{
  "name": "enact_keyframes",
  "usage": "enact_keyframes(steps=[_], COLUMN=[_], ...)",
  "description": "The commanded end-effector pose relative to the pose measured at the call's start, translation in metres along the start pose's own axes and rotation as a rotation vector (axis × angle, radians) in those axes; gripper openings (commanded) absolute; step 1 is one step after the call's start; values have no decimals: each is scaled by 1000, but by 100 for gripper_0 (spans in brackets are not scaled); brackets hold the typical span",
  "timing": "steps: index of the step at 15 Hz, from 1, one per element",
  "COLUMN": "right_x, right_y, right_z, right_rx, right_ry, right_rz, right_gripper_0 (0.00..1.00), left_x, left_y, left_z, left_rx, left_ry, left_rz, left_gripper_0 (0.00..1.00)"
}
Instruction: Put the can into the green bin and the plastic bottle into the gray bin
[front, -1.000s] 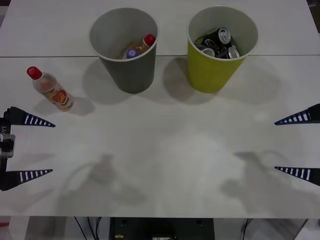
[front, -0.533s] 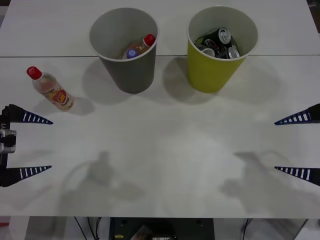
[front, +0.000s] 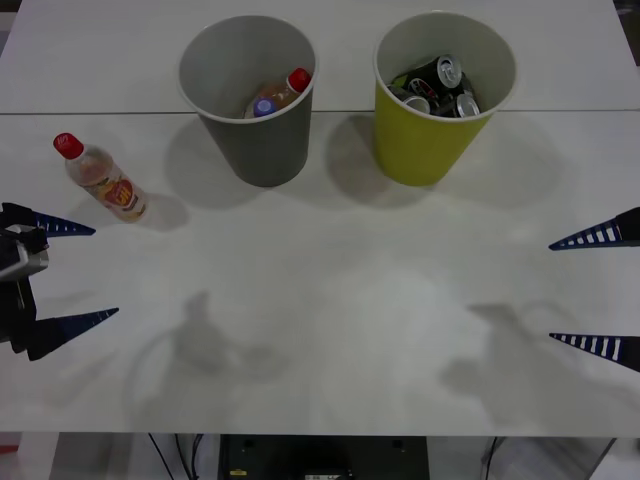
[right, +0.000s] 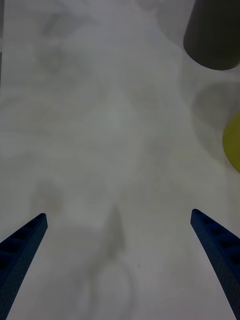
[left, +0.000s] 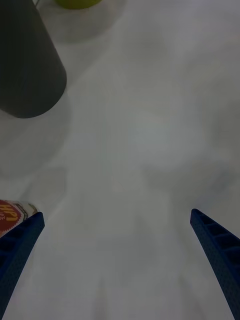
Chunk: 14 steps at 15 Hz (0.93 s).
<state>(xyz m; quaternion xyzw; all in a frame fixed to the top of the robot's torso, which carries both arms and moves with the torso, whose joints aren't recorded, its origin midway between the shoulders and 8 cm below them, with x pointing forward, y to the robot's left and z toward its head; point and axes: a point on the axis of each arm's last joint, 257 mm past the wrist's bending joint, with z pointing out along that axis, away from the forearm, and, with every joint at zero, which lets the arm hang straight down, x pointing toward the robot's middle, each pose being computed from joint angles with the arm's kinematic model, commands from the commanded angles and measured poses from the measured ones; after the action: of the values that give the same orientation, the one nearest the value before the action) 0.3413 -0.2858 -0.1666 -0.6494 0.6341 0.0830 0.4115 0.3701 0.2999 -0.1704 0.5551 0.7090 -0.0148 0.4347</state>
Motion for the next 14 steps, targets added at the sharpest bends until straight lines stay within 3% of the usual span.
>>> enact_keyframes(steps=[1,4,11,14], right_x=[0,0,0,0], right_y=[0,0,0,0], right_z=[0,0,0,0], right_rx=[0,0,0,0], right_ry=[0,0,0,0], right_rz=[0,0,0,0], right_gripper_0=[100,100,100,100], left_x=[4,10,30,48], left_y=[9,20,45,58], left_z=[-1,-2,12,15], left_rx=[-97,-198,-432,-511], left_ry=[12,6,-140,-195], left_rz=[-119,-226,-478,-522], left_gripper_0=[100,100,100,100])
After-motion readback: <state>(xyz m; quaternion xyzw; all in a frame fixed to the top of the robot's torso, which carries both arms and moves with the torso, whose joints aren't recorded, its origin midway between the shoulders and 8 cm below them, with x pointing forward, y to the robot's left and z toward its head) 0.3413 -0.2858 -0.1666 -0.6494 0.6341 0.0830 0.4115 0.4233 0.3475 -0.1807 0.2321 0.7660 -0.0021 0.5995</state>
